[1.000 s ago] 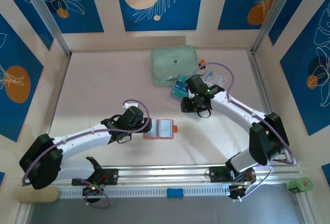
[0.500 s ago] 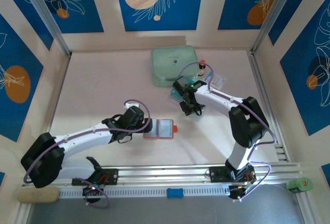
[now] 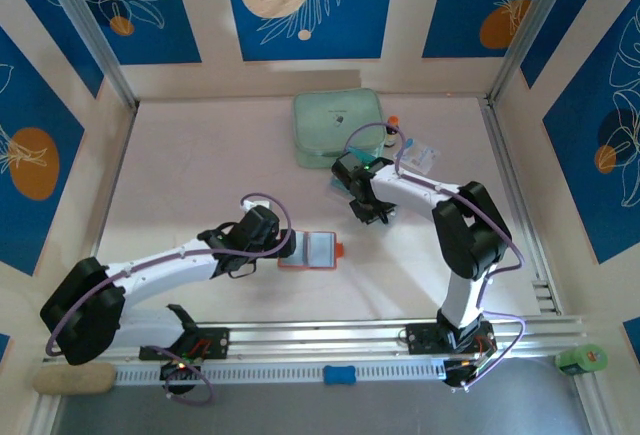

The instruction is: Put the credit cards into the card holder

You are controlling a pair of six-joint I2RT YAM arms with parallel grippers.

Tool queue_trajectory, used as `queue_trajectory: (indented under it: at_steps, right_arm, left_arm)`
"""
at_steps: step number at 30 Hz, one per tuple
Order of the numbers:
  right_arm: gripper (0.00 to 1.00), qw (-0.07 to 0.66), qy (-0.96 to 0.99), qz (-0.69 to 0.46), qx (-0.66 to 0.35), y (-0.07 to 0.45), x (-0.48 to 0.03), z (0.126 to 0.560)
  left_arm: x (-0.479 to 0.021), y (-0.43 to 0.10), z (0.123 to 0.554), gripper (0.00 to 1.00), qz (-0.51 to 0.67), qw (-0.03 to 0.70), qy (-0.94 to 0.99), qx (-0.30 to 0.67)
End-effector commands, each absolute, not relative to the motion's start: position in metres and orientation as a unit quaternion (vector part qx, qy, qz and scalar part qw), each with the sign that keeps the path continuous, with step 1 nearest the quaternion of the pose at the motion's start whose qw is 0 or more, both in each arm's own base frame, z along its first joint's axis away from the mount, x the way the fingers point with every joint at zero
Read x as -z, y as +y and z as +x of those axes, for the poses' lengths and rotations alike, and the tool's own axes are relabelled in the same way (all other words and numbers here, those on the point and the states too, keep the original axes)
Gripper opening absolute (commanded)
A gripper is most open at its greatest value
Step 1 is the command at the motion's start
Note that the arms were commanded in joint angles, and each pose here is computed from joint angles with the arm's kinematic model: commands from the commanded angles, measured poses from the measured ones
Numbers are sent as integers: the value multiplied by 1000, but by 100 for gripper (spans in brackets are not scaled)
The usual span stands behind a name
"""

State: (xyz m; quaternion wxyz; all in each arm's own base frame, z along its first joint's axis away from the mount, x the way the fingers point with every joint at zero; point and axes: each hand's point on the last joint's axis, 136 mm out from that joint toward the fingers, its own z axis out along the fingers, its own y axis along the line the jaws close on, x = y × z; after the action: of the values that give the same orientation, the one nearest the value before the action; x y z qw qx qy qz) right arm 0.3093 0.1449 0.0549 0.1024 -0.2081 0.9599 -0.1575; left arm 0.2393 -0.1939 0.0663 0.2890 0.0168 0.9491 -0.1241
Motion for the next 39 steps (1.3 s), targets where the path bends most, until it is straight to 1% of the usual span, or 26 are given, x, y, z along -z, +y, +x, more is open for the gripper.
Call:
queue_trajectory:
  at_steps: [1, 4, 7, 12, 16, 17, 21, 24, 27, 31, 35, 39]
  right_arm:
    - [20, 109, 955, -220, 168, 147, -60, 313]
    - [11, 112, 949, -238, 171, 150, -60, 312]
    - [5, 114, 941, -267, 174, 155, -60, 309]
    - [3, 126, 920, -316, 195, 163, -65, 306]
    - [2, 147, 904, -343, 207, 171, -77, 304]
    - [0, 154, 902, -346, 209, 173, -82, 304]
    - [0, 186, 900, -342, 194, 182, -108, 304]
    - [0, 212, 905, -329, 164, 190, -129, 301]
    - [0, 236, 923, -287, 97, 200, -149, 295]
    - [0, 252, 944, -200, -68, 223, -162, 282]
    - [0, 247, 934, -105, -234, 237, -164, 271]
    - [0, 246, 902, -44, -353, 246, -162, 262]
  left_arm:
    - [-74, -202, 245, 100, 24, 295, 946, 135]
    - [-74, -202, 245, 100, 24, 295, 946, 136]
    - [-74, -202, 245, 100, 25, 295, 946, 135]
    - [-73, -202, 244, 100, 27, 293, 946, 136]
    - [-73, -202, 244, 100, 30, 292, 946, 135]
    - [-73, -202, 244, 100, 30, 292, 946, 134]
    - [-73, -202, 245, 100, 33, 293, 947, 131]
    - [-73, -202, 246, 100, 36, 292, 947, 127]
    - [-73, -203, 248, 100, 45, 290, 949, 119]
    - [-72, -206, 251, 100, 63, 284, 951, 107]
    - [-66, -207, 253, 100, 78, 272, 955, 90]
    - [-57, -203, 253, 100, 88, 258, 960, 65]
